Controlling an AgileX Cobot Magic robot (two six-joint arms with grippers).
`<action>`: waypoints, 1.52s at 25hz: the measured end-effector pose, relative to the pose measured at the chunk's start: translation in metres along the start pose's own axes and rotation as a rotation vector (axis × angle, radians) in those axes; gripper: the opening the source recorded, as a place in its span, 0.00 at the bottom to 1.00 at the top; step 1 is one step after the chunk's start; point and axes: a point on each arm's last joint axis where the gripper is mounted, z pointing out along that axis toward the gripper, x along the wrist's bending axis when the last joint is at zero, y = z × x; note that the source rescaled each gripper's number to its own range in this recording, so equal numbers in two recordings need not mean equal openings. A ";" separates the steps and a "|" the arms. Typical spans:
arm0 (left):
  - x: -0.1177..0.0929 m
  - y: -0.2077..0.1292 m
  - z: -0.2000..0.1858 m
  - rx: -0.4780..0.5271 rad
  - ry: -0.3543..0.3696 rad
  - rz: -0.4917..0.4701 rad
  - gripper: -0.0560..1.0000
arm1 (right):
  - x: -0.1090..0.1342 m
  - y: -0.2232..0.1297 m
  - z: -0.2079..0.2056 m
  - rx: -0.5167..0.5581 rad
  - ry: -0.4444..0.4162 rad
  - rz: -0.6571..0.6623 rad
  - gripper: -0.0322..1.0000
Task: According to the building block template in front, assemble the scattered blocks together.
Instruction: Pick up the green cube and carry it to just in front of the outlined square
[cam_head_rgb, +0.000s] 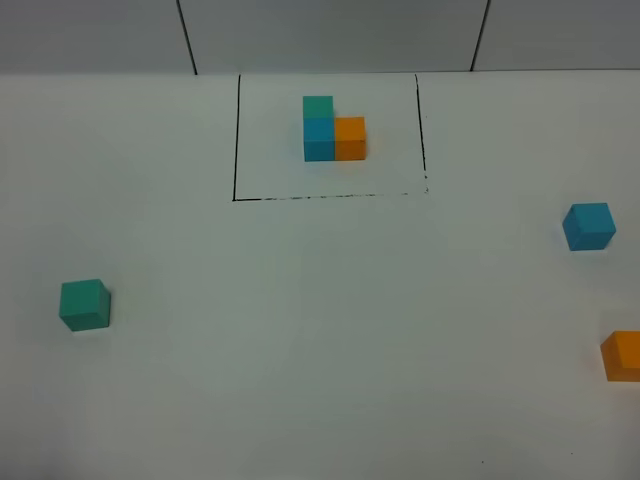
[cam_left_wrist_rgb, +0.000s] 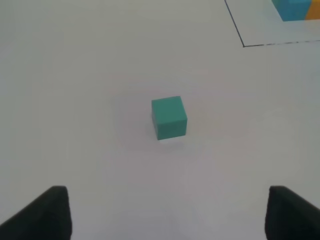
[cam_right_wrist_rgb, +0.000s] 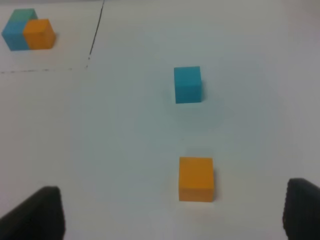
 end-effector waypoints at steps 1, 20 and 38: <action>0.000 0.000 0.000 0.000 0.000 0.000 0.78 | 0.000 0.000 0.000 0.000 0.000 0.000 0.78; 0.000 0.000 0.000 0.000 0.000 0.000 0.78 | 0.000 0.000 0.000 0.000 0.000 0.007 0.78; 0.000 0.000 0.000 0.000 0.000 0.000 0.78 | 0.000 0.000 0.000 0.000 0.000 0.011 0.78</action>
